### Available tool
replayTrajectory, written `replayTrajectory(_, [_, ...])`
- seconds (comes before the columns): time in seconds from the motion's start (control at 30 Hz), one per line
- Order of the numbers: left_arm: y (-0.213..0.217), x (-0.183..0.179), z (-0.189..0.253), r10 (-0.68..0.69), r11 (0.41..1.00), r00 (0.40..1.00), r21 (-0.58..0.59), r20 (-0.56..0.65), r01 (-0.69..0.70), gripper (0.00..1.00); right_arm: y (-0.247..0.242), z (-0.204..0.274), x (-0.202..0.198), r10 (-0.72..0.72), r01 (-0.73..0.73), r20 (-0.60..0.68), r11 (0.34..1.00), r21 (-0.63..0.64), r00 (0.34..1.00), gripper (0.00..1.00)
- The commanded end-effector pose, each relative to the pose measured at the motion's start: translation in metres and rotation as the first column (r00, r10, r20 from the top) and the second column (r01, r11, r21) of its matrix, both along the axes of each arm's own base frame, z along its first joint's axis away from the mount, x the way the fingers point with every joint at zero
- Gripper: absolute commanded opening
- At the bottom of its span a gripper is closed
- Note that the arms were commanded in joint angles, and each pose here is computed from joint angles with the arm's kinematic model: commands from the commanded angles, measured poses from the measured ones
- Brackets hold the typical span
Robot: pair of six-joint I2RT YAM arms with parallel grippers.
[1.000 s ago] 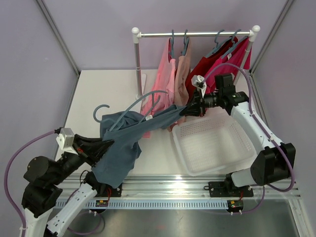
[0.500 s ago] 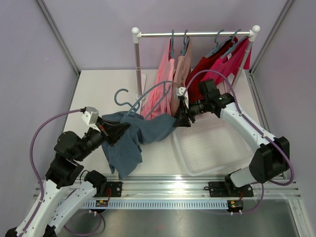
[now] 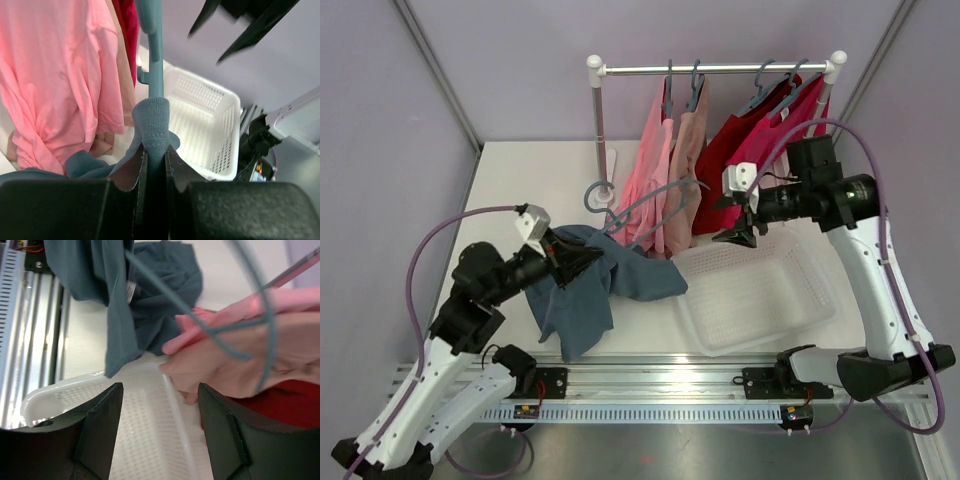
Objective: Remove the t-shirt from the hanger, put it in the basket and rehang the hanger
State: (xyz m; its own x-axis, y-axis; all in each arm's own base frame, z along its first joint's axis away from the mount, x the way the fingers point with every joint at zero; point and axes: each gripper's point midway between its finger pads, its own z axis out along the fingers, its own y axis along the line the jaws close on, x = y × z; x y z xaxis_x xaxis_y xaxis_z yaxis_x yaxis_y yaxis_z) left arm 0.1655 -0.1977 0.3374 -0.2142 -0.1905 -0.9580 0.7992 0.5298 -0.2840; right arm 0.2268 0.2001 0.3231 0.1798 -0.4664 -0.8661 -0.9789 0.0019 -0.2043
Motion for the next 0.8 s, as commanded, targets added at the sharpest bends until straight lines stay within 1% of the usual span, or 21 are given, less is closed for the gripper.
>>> replayTrajectory(0.0, [-0.022, 0.004, 0.021, -0.133, 0.991, 0.985, 0.044, 0.106, 0.129, 0.0, -0.02, 0.03, -0.046, 0.041, -0.041, 0.023, 0.999, -0.024, 0.999, 0.69])
replayTrajectory(0.07, [-0.032, -0.001, 0.016, -0.225, 0.973, 0.967, 0.088, 0.119, 0.215, 0.0, -0.019, 0.048, -0.052, 0.047, -0.048, 0.051, 0.999, 0.003, 0.998, 0.7])
replayTrajectory(0.1, [-0.038, 0.003, 0.011, -0.257, 0.963, 0.962, 0.108, 0.097, 0.247, 0.0, -0.017, 0.051, -0.051, 0.051, -0.051, 0.042, 0.999, 0.013, 0.998, 0.71])
replayTrajectory(0.17, [-0.046, -0.001, 0.009, -0.331, 0.939, 0.938, 0.133, 0.099, 0.317, 0.0, -0.013, 0.054, -0.049, 0.061, -0.062, 0.028, 0.998, 0.033, 0.998, 0.72])
replayTrajectory(0.27, [-0.053, 0.0, 0.009, -0.385, 0.917, 0.919, 0.148, 0.087, 0.37, 0.0, -0.005, 0.038, -0.031, 0.066, -0.065, -0.061, 0.998, 0.023, 0.996, 0.71])
replayTrajectory(0.43, [-0.058, -0.001, 0.012, -0.42, 0.902, 0.904, 0.15, 0.082, 0.406, 0.0, 0.012, 0.016, -0.029, 0.096, -0.099, -0.183, 0.995, -0.008, 0.978, 0.72])
replayTrajectory(0.5, [-0.058, -0.004, 0.014, -0.432, 0.896, 0.898, 0.147, 0.085, 0.418, 0.0, 0.022, 0.011, -0.028, 0.092, -0.097, -0.195, 0.995, -0.017, 0.976, 0.72])
replayTrajectory(0.6, [-0.059, -0.005, 0.014, -0.442, 0.892, 0.893, 0.144, 0.083, 0.428, 0.0, 0.026, 0.003, -0.015, 0.049, -0.055, -0.176, 0.998, -0.033, 0.983, 0.71])
replayTrajectory(0.7, [-0.058, -0.004, 0.013, -0.434, 0.896, 0.897, 0.148, 0.082, 0.42, 0.0, 0.028, -0.001, -0.008, 0.039, -0.046, -0.165, 0.998, -0.041, 0.985, 0.67])
replayTrajectory(0.73, [-0.057, -0.003, 0.012, -0.426, 0.899, 0.901, 0.15, 0.083, 0.411, 0.0, 0.029, 0.0, -0.01, 0.046, -0.053, -0.169, 0.998, -0.036, 0.985, 0.6])
replayTrajectory(0.77, [-0.057, -0.001, 0.012, -0.419, 0.902, 0.904, 0.154, 0.086, 0.404, 0.0, 0.03, -0.001, -0.011, 0.053, -0.06, -0.174, 0.998, -0.033, 0.983, 0.54])
